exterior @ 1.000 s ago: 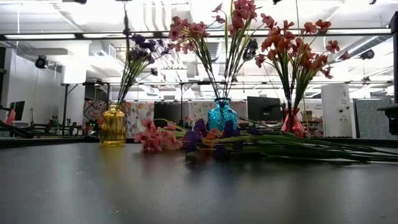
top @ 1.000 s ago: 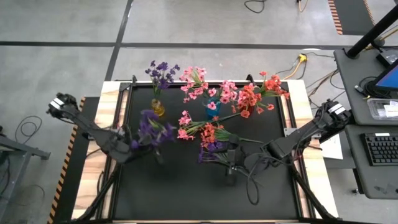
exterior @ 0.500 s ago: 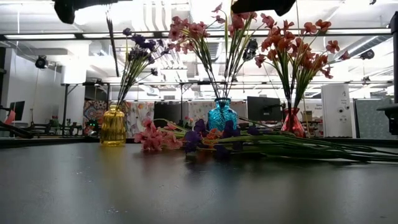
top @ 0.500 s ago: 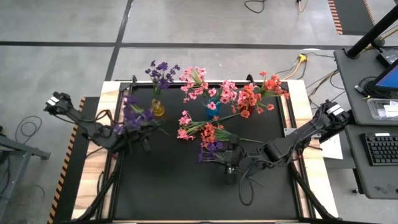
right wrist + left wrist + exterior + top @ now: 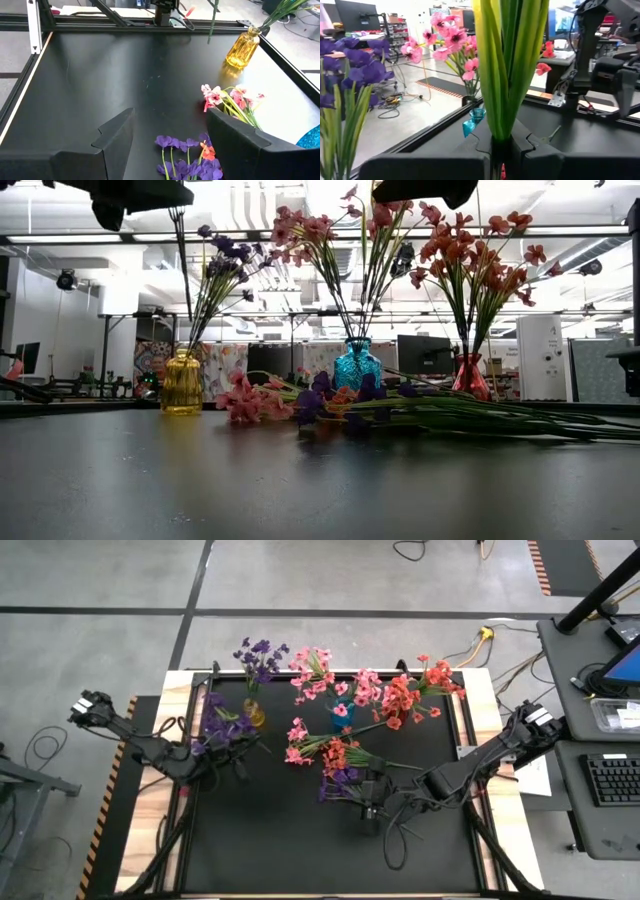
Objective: Sort flowers into vase by color
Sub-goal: Put the purple flower into the yellow vase
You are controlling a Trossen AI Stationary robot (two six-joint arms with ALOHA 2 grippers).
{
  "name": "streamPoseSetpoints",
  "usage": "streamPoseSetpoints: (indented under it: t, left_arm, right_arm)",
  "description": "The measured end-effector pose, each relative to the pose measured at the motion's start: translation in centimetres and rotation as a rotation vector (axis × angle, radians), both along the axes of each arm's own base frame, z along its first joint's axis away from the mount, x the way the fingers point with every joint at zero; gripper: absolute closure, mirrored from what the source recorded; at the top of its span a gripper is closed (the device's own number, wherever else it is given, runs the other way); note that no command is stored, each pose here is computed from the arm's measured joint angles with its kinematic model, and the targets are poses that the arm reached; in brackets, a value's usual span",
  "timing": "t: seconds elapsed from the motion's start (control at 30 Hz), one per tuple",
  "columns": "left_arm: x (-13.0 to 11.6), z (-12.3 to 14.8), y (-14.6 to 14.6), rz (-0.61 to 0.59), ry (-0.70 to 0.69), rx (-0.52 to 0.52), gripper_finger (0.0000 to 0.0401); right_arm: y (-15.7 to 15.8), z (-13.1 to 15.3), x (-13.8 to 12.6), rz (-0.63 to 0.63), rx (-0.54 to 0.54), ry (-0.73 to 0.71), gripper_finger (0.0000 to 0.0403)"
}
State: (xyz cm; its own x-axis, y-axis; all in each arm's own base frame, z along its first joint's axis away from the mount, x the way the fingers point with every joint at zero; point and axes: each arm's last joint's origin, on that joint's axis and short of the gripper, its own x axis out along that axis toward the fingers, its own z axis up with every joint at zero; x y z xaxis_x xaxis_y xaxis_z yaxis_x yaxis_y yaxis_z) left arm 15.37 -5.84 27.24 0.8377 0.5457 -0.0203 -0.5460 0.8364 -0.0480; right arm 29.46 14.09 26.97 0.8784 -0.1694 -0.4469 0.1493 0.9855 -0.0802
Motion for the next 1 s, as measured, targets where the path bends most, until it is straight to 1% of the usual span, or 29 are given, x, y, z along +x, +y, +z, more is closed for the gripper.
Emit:
streamPoseSetpoints:
  t: [0.13, 0.23, 0.4, 0.57, 0.67, 0.8, 1.0]
  left_arm:
    - [0.1, 0.1, 0.3, 0.02, 0.023, 0.037, 0.0401]
    - [0.2, 0.8, 0.7, 0.037, 0.028, 0.063, 0.0401]
    - [0.6, 2.2, 1.4, 0.001, 0.044, 0.123, 0.0401]
    - [0.9, 2.6, 2.7, 0.074, 0.081, 0.177, 0.0401]
    - [1.1, 2.6, 3.4, 0.073, 0.076, 0.168, 0.0401]
    - [1.4, 2.3, 3.7, 0.013, 0.053, 0.128, 0.0401]
    - [1.4, 2.2, 3.8, 0.031, 0.05, 0.106, 0.0401]
  right_arm:
    - [0.0, 0.0, 0.0, 0.006, -0.011, 0.002, 0.0165]
    - [0.0, 0.0, 0.0, 0.011, -0.021, 0.003, 0.0165]
    - [0.0, 0.0, 0.0, 0.026, -0.047, 0.004, 0.0165]
    - [0.0, 0.1, 0.1, 0.046, -0.088, 0.009, 0.0165]
    - [0.1, 0.2, 0.1, 0.054, -0.099, 0.0, 0.0165]
    - [0.1, 0.3, 0.1, 0.054, -0.096, -0.004, 0.0165]
    - [0.1, 0.7, 0.2, 0.048, -0.078, -0.019, 0.0165]
